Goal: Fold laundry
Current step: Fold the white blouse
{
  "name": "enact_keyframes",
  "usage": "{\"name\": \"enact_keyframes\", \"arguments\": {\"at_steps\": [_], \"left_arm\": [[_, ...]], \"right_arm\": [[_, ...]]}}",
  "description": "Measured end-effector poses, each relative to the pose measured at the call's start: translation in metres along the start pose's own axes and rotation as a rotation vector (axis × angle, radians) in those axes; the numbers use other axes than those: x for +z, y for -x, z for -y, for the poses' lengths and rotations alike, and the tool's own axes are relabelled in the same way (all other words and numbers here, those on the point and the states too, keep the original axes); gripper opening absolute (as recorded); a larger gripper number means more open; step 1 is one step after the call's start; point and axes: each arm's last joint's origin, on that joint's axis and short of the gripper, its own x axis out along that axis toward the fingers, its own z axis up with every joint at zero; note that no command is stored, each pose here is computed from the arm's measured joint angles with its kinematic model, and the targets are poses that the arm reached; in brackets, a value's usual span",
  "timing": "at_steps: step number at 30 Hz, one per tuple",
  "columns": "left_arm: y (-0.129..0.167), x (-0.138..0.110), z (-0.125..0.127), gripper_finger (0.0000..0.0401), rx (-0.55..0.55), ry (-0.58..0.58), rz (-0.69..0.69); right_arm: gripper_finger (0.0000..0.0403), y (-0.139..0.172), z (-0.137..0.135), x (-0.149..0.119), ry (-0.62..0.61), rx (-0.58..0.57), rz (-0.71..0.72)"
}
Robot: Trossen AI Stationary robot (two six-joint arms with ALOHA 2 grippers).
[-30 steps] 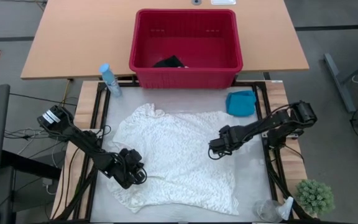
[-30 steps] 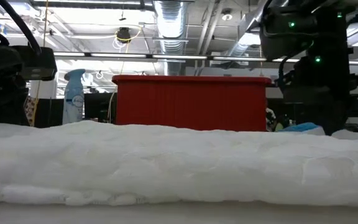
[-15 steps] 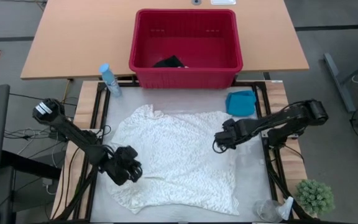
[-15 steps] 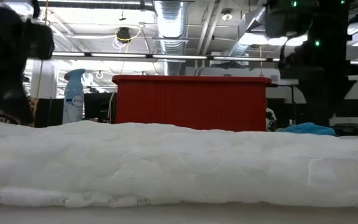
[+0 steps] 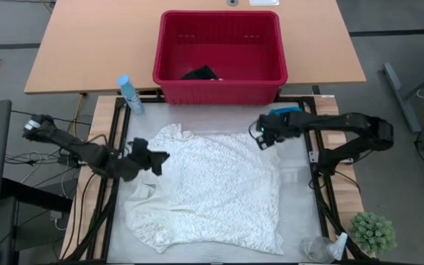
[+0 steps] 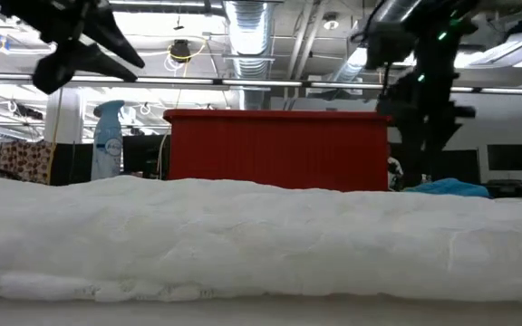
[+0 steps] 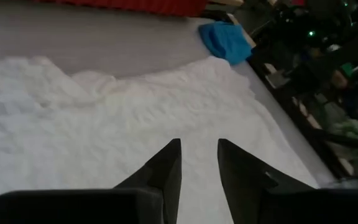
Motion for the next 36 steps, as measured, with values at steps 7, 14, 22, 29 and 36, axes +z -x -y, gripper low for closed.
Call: {"name": "enact_keyframes", "arguments": {"at_steps": [7,14,22,29,36], "left_arm": [[-0.022,0.022,-0.026,0.0097,0.166,-0.185,-0.074],[-0.041,0.048,-0.049,0.0097,0.141,-0.326,-0.241],[-0.066,0.069,-0.086,0.0097,0.296,-0.355,-0.322],[-0.089,0.073,-0.113,0.0097,0.448,-0.296,-0.384],[-0.117,0.074,-0.137,0.0097,0.465,-0.255,-0.448]], "right_arm": [[0.0248,-0.035,-0.008,0.027,0.156,0.062,0.009],[0.0248,-0.057,-0.016,0.046,0.331,0.167,-0.049],[0.0248,-0.061,-0.024,0.067,0.465,0.189,-0.086],[0.0248,-0.050,-0.023,0.084,0.502,0.186,-0.078],[0.0248,-0.046,-0.021,0.088,0.568,0.242,-0.093]]}}
